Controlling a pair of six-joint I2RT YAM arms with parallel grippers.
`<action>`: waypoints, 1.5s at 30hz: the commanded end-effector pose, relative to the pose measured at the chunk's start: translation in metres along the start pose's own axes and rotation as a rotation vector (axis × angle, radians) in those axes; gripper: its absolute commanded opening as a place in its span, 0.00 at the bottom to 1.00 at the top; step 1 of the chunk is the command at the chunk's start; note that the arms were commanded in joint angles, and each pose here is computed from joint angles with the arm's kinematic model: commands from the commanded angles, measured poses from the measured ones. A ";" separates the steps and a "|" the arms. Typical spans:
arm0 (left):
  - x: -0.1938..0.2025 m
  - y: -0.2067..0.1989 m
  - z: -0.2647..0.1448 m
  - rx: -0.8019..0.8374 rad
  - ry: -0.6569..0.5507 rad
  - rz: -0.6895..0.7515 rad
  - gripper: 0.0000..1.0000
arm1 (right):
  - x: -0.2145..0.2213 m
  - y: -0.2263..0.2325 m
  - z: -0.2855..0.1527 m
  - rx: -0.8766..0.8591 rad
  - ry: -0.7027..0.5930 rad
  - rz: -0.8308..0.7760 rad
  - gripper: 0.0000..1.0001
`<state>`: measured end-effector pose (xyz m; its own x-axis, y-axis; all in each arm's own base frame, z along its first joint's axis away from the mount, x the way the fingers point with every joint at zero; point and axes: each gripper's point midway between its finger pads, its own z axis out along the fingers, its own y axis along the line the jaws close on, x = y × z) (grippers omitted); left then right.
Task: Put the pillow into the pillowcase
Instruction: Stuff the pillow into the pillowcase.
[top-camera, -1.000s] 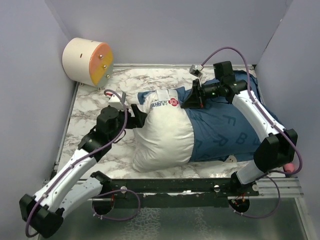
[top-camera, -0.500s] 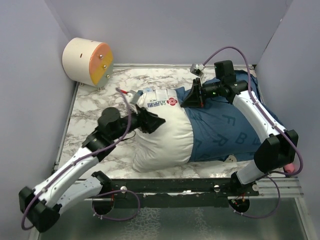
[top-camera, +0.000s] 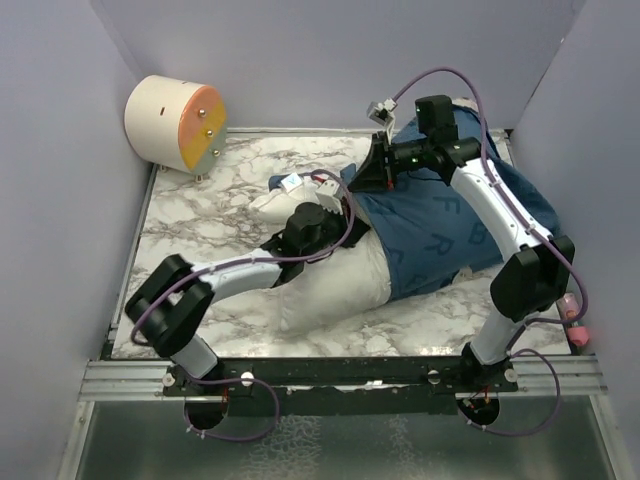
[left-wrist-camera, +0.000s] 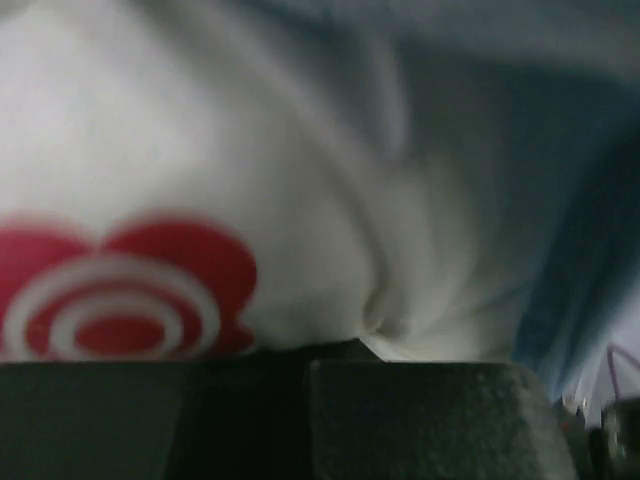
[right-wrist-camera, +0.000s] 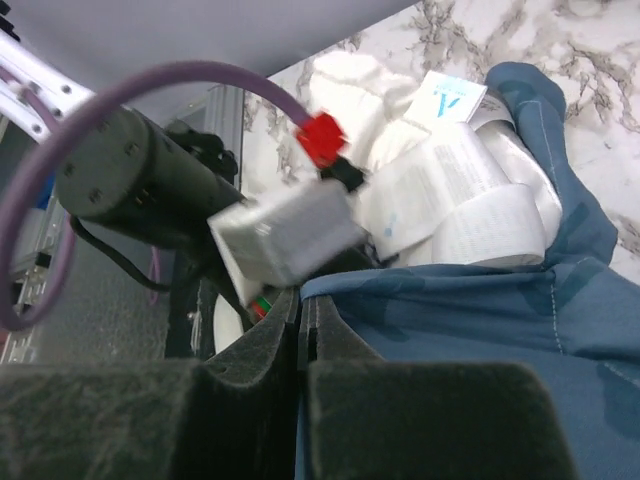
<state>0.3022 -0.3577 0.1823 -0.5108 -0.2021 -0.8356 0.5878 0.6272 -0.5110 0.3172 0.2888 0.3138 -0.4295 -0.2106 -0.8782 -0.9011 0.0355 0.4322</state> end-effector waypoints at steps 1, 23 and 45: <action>0.006 0.005 0.058 0.048 -0.091 -0.134 0.00 | -0.028 0.093 0.011 -0.325 -0.035 -0.078 0.01; 0.058 0.035 0.045 0.094 -0.047 -0.310 0.02 | -0.015 0.053 -0.109 0.648 -0.060 -0.594 0.89; 0.064 0.028 0.046 0.112 0.006 -0.317 0.02 | 0.107 -0.037 -0.136 0.975 0.160 -0.348 0.51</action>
<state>0.3356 -0.3838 0.1842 -0.5172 -0.5424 -0.6620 0.5762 0.3512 -0.7380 0.2951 0.1368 0.2306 -0.1894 -0.4885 -0.8518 -0.7077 0.6693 -0.2265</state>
